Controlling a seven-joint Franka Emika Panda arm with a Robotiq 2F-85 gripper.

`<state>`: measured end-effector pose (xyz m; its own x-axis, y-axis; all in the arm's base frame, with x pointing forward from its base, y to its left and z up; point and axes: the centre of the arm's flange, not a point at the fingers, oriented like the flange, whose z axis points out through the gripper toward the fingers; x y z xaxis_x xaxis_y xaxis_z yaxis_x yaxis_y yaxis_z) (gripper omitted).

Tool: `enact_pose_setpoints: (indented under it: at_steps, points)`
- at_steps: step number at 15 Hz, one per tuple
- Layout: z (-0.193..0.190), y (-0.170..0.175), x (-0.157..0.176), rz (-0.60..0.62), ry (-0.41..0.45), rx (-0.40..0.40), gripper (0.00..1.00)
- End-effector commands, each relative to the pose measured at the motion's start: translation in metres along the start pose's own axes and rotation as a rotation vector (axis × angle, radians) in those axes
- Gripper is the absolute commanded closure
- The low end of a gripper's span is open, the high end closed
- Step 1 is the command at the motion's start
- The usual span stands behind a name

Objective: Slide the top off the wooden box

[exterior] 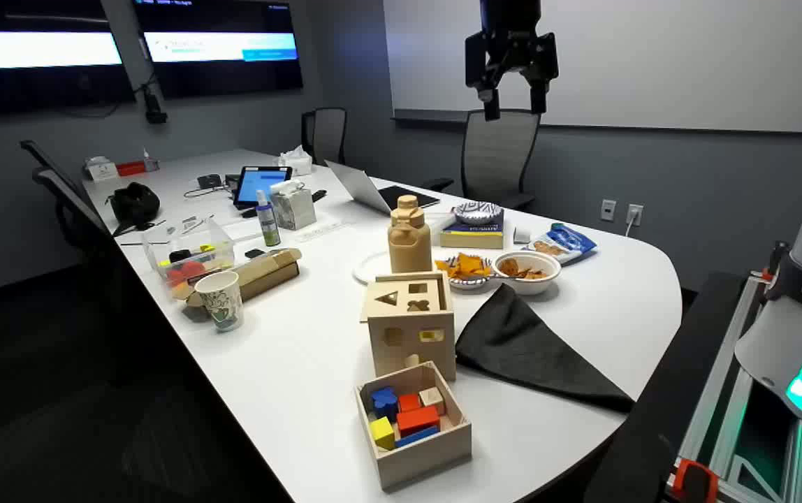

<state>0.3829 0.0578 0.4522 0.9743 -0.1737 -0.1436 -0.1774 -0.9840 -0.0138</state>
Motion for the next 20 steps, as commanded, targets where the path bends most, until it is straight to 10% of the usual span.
enact_pose_setpoints:
  at_steps: [1, 11, 20]
  points:
    - [0.0, 0.0, 0.0, 0.0, 0.001, 0.0, 0.0]
    - [-0.001, 0.0, 0.0, 0.0, 0.003, 0.001, 0.0]
    - [0.063, -0.076, 0.081, -0.008, 0.047, 0.009, 0.0]
